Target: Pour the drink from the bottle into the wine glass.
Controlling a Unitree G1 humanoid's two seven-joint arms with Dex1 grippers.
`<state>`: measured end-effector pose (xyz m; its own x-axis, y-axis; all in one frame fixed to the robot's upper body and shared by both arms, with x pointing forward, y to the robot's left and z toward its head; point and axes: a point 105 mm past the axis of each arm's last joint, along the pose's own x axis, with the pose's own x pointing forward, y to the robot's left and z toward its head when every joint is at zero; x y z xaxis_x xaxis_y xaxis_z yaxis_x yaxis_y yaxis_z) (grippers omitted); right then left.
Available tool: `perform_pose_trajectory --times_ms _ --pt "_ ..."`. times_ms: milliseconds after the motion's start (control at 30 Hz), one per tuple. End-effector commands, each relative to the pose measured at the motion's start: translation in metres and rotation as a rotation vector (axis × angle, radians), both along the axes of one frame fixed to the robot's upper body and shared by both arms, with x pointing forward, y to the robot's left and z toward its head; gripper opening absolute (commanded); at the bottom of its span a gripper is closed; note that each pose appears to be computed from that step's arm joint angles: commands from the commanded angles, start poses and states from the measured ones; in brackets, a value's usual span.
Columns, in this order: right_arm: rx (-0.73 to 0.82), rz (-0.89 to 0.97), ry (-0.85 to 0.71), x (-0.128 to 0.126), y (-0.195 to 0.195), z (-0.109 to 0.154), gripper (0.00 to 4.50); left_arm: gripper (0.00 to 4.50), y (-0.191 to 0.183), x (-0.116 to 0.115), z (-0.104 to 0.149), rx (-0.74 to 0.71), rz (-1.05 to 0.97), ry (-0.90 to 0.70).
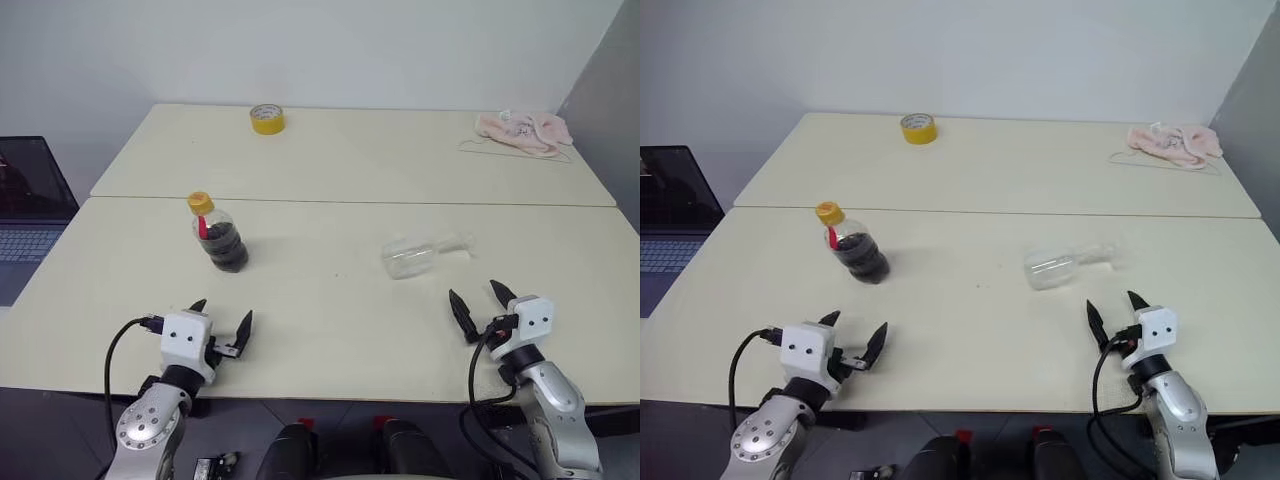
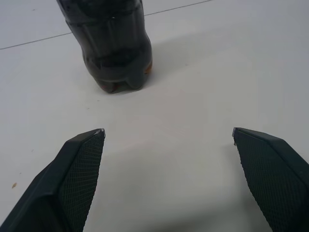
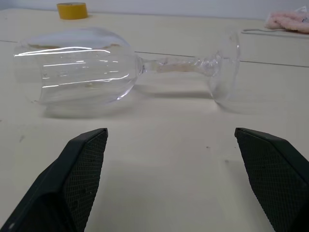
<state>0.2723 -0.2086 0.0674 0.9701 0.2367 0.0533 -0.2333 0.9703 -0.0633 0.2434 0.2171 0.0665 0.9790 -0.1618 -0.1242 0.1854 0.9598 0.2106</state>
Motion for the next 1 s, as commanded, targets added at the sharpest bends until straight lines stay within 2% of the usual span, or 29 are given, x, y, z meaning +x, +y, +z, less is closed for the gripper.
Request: perform_pose_trajectory --times_ms 33,300,367,433,567,800,1000 --pt "-0.010 0.012 -0.057 0.001 0.003 0.014 4.50 4.48 -0.002 0.003 0.009 0.032 -0.029 -0.050" --pt "-0.009 0.119 -0.066 -0.005 0.026 0.019 4.50 4.48 0.002 0.005 0.000 0.045 0.009 -0.002" --pt "-0.003 0.139 -0.041 -0.006 0.034 0.020 4.50 4.48 0.006 0.007 0.007 -0.016 0.012 -0.026" --pt "0.006 0.164 -0.029 -0.007 0.040 0.022 4.50 4.48 0.008 0.008 0.017 0.008 0.000 -0.070" --pt "-0.037 0.252 -0.047 -0.013 0.054 0.032 4.50 4.48 0.005 0.012 0.028 -0.057 -0.044 -0.103" --pt "-0.097 0.440 -0.085 -0.029 0.078 0.052 4.50 4.48 0.021 0.023 0.036 -0.070 -0.054 -0.112" --pt "-0.150 0.521 -0.090 -0.030 0.088 0.055 4.50 4.48 0.034 0.042 0.032 -0.019 -0.029 -0.060"
